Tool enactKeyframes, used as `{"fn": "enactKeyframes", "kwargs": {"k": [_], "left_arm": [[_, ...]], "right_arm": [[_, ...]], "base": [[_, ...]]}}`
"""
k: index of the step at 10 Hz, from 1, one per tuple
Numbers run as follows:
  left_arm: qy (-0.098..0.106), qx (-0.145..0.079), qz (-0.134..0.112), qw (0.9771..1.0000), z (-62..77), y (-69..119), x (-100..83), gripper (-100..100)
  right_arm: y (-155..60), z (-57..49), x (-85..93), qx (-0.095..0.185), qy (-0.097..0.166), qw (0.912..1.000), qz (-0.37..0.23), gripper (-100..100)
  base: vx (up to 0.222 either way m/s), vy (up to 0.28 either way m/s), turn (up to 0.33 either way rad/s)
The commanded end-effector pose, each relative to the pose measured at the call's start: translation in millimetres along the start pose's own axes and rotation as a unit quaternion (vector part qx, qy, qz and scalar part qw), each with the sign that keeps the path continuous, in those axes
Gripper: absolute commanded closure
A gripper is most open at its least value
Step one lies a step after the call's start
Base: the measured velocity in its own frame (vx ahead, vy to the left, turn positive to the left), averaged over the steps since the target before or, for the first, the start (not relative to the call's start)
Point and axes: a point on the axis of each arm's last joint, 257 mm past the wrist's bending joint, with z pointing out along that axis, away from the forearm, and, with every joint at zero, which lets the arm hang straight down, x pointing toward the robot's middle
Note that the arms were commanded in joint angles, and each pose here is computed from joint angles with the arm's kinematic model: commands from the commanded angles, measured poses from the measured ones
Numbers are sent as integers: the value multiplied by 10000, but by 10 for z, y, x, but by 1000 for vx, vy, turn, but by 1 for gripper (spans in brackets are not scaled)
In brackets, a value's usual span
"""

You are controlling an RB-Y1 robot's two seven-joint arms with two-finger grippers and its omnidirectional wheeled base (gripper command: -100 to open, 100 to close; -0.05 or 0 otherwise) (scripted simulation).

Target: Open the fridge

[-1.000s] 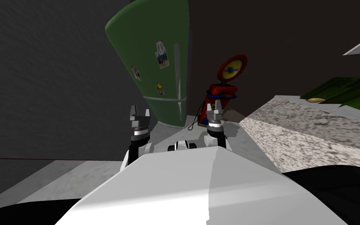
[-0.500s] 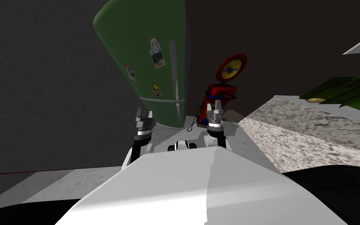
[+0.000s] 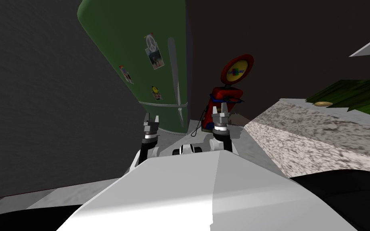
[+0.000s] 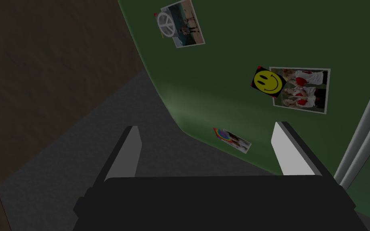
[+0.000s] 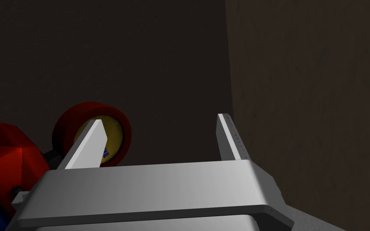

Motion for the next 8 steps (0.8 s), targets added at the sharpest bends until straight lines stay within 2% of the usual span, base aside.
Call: {"fn": "enactKeyframes", "kwargs": {"k": [1, 4, 8], "left_arm": [[-66, -38, -87, 9999, -49, 144, 13, -100], [-76, -92, -149, 9998, -105, 295, 36, -100], [66, -211, -155, 9996, -213, 529, 81, -100]], "right_arm": [[0, 0, 0, 0, 0, 10000, 0, 0], [0, 0, 0, 0, 0, 10000, 0, 0], [0, 0, 0, 0, 0, 10000, 0, 0]], "base": [[117, -55, -57], [104, -43, -43], [124, -57, -50]]}}
